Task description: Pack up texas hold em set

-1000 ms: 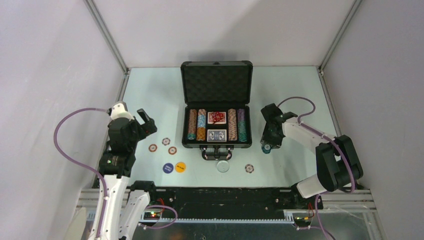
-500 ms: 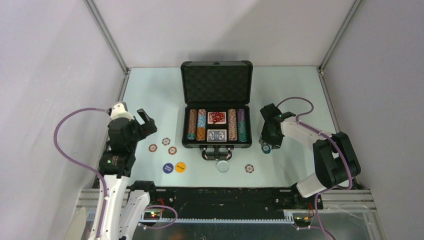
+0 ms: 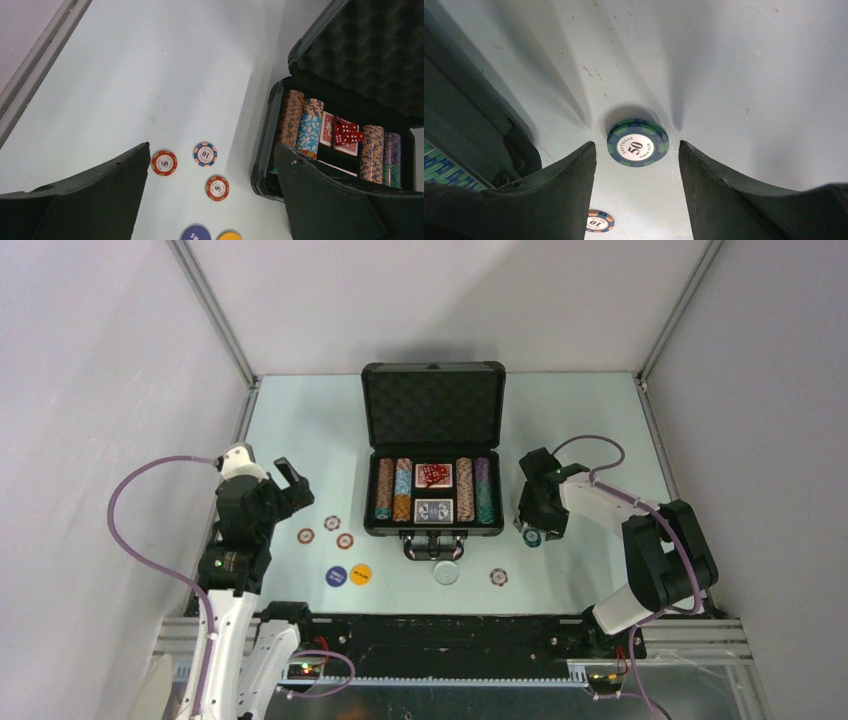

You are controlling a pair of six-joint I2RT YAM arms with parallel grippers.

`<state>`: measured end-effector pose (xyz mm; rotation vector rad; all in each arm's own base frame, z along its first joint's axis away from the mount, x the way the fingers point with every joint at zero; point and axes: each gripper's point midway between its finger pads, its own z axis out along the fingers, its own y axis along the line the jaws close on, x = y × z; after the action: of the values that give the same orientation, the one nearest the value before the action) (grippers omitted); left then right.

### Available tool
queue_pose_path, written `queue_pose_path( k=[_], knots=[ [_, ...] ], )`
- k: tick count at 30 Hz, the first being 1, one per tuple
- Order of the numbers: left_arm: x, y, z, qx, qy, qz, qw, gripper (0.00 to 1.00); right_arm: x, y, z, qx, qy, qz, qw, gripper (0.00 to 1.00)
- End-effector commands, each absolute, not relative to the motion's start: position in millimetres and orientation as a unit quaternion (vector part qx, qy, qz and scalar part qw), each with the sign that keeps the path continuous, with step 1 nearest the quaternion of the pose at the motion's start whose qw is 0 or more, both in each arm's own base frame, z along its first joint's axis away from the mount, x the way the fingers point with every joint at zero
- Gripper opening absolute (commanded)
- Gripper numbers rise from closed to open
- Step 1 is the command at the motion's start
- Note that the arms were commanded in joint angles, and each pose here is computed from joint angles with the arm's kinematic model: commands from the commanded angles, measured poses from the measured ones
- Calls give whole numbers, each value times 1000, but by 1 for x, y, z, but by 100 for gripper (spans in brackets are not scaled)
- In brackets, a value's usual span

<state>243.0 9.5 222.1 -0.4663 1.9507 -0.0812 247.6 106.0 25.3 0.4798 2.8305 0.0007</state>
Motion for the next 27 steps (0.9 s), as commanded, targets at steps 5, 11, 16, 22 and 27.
queue_pose_path(
  k=[5, 11, 16, 22, 27],
  knots=[
    [245, 13, 226, -190, 815, -24, 547, 98, 262, 112, 23, 163, 976, 9, 142, 66],
    [245, 14, 226, -190, 815, -24, 547, 98, 257, 106, 17, 161, 977, -19, 136, 65],
    [245, 14, 226, -190, 815, -24, 547, 98, 253, 106, 12, 162, 978, -20, 131, 65],
    [245, 14, 226, -190, 815, -24, 547, 98, 246, 106, 4, 163, 979, -20, 122, 64],
    [245, 14, 226, -190, 815, -23, 547, 98, 242, 106, 2, 161, 980, -24, 118, 63]
  ],
)
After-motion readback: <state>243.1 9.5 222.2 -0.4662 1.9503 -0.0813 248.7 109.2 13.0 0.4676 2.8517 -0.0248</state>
